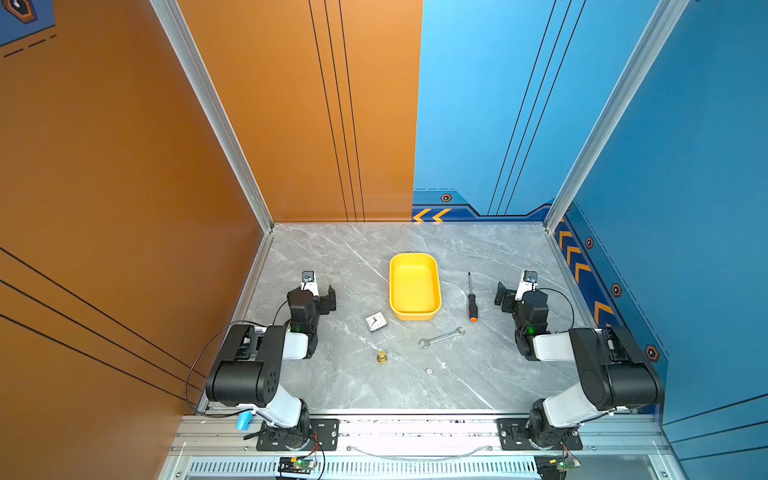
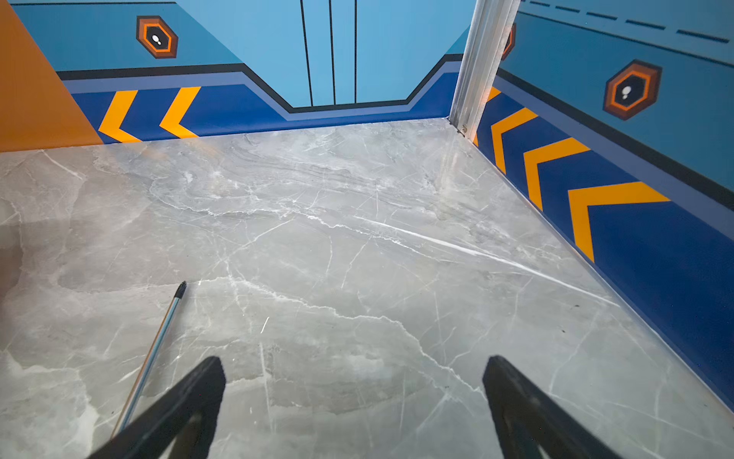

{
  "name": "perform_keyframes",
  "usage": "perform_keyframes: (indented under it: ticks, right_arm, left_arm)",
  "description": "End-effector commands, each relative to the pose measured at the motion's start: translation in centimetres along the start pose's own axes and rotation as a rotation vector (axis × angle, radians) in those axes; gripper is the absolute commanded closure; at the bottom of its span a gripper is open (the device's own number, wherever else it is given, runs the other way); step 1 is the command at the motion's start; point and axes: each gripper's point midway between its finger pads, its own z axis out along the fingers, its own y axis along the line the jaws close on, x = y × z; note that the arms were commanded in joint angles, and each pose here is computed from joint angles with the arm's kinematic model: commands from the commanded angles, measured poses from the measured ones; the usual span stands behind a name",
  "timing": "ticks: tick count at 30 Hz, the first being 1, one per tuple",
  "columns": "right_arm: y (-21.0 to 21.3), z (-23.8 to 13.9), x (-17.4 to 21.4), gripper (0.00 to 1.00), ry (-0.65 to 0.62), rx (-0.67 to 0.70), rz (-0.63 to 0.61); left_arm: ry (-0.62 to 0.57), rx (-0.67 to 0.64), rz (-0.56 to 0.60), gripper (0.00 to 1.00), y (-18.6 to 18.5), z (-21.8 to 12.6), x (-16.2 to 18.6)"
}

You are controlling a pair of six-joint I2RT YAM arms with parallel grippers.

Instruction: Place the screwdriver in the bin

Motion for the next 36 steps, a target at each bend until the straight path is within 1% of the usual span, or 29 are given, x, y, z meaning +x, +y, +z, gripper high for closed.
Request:
perform_keyframes:
  ticks: [1,11,14,18,20,22,25,27,29,32,36]
  right_arm:
    - [0.2,0.2,0.1,0.00,0.017,-0.012,-0.005]
    - [0.3,0.3,0.1,0.00,0.019,-0.023,-0.001]
    - [0.2,0.3,0.0,0.00,0.019,-0.017,-0.002]
    - [-0.2,0.1,-1.9,0.00,0.045,0.021,-0.004]
    - [0.1,-0.2,-3.0,0.00,0.087,0.007,-0.013]
    - [0.9,-0.8,-4.2,0.00,0.135,-0.037,-0.008]
    - [2.1,-1.8,-5.1,0.00,0.220,-0.105,0.047]
    - [3.2,-2.2,-4.9,0.00,0.297,-0.158,0.090]
    - [4.7,-2.6,-4.1,0.00,0.393,-0.229,0.142]
    - [7.3,-3.3,-2.3,0.02,0.525,-0.343,0.209]
    - [9.2,-4.0,0.2,0.05,0.647,-0.368,0.232]
  left_arm:
    - [-0.005,0.018,0.002,0.02,-0.2,0.1,-0.2]
    - [-0.005,0.007,0.007,0.02,-0.2,0.1,-0.2]
    - [-0.007,0.022,0.010,0.02,-0.5,0.0,-0.3]
    - [-0.008,0.030,0.014,0.02,-0.6,0.1,-0.5]
    - [0.000,0.028,0.016,0.02,-0.5,0.0,-1.1]
    - [0.018,0.036,0.021,0.02,-0.6,-0.4,-2.3]
    - [0.044,0.065,0.025,0.02,-1.1,-1.3,-4.2]
    - [0.055,0.131,-0.029,0.02,-2.0,-2.2,-5.5]
    - [0.074,0.248,-0.096,0.02,-4.1,-3.1,-6.8]
    - [0.110,0.397,-0.227,0.02,-6.8,-4.5,-7.7]
    - [0.173,0.492,-0.355,0.02,-8.7,-5.5,-7.4]
